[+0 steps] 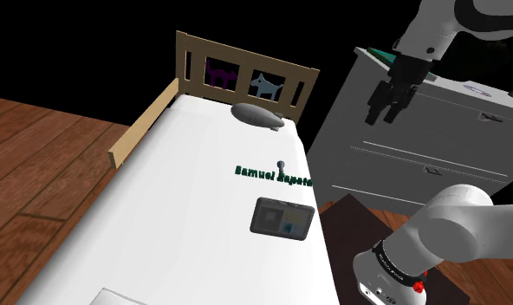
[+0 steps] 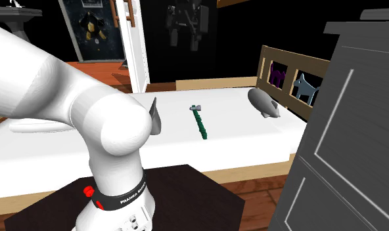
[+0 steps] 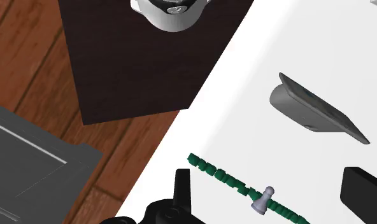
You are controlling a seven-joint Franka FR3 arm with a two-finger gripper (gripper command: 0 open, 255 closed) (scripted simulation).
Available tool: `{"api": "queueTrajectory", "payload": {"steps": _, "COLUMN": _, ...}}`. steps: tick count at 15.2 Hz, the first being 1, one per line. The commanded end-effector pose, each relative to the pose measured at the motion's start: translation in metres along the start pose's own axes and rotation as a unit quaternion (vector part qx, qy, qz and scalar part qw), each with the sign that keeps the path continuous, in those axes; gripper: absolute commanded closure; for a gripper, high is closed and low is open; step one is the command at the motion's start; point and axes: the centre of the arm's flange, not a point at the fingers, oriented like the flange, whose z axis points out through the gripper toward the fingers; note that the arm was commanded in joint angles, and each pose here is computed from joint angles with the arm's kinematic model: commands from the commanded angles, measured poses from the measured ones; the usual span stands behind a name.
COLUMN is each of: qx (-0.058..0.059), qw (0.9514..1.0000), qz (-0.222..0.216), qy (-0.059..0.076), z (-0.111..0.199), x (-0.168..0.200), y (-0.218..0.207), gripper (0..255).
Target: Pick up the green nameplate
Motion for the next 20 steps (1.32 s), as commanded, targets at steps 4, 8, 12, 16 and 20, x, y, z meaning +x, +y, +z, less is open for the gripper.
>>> {"api": "queueTrajectory", "payload": {"steps": 4, "qx": -0.006, "qw": 0.9997, "qz": 0.024, "qy": 0.005, "z": 0.03, "x": 0.019, "y": -0.018, "gripper": 0}}
{"api": "queueTrajectory", "payload": {"steps": 8, "qx": -0.014, "qw": 0.9982, "qz": 0.057, "qy": 0.011, "z": 0.069, "x": 0.046, "y": -0.04, "gripper": 0}}
{"api": "queueTrajectory", "payload": {"steps": 12, "qx": -0.021, "qw": 0.9956, "qz": 0.089, "qy": 0.017, "z": 0.109, "x": 0.076, "y": -0.06, "gripper": 0}}
{"api": "queueTrajectory", "payload": {"steps": 16, "qx": -0.029, "qw": 0.9919, "qz": 0.121, "qy": 0.024, "z": 0.148, "x": 0.106, "y": -0.077, "gripper": 0}}
{"api": "queueTrajectory", "payload": {"steps": 20, "qx": -0.037, "qw": 0.987, "qz": 0.154, "qy": 0.03, "z": 0.187, "x": 0.139, "y": -0.092, "gripper": 0}}
